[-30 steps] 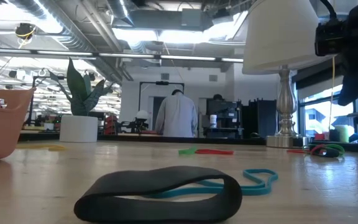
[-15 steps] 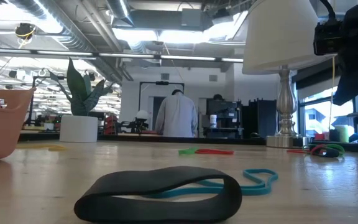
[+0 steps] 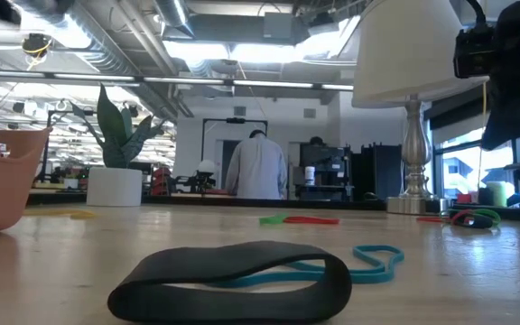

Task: Pick and place rubber bands into bin
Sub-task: Put the blue rubber band into the orange bin, then put the black rubber band into the orange bin

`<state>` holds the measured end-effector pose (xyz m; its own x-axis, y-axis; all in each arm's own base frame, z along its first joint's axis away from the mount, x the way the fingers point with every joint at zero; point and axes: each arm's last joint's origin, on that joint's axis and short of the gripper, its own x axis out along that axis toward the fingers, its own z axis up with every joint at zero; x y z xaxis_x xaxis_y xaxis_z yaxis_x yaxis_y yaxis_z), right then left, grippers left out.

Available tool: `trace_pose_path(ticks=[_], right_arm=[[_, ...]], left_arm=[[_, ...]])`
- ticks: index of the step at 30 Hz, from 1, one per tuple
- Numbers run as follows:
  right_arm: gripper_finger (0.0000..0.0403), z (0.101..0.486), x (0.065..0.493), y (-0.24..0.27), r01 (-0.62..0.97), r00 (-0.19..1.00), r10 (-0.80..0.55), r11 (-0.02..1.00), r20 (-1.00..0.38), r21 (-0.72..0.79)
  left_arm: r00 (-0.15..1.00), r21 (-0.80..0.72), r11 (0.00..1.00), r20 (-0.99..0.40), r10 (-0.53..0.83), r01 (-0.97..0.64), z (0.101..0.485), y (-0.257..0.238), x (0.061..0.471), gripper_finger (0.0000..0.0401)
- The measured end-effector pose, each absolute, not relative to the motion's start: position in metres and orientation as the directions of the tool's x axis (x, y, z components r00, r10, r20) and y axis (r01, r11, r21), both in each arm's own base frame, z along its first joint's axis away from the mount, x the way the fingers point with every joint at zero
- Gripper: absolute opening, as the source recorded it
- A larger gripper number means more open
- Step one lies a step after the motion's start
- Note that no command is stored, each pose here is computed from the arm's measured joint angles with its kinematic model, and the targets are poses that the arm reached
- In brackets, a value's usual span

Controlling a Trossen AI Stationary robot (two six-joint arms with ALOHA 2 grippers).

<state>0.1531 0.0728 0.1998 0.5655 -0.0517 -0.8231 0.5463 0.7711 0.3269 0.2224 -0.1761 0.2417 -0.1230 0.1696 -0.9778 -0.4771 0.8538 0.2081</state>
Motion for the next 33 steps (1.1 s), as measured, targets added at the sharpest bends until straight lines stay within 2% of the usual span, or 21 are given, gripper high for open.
trace_pose_path(ticks=[8,16,27,33], right_arm=[[0.0009,0.201,0.155,0.074,0.54,0.588,-0.039,0.763,-0.808,0.356],[0.0009,0.203,0.157,0.075,0.531,0.607,-0.029,0.758,-0.794,0.378],[0.0009,0.203,0.157,0.075,0.531,0.609,-0.028,0.757,-0.793,0.38],[0.0009,0.203,0.157,0.075,0.529,0.608,-0.028,0.759,-0.793,0.379]], left_arm=[[-0.131,0.18,0.877,-0.982,0.135,-0.445,0.191,-0.164,0.219,0.0001],[-0.168,0.211,0.852,-0.975,0.147,-0.48,0.182,-0.147,0.222,0.0004],[-0.23,0.145,0.851,-0.973,0.029,-0.505,0.184,-0.146,0.225,0.0094],[-0.176,0.104,0.827,-0.984,0.006,-0.553,0.206,-0.146,0.225,0.011]])
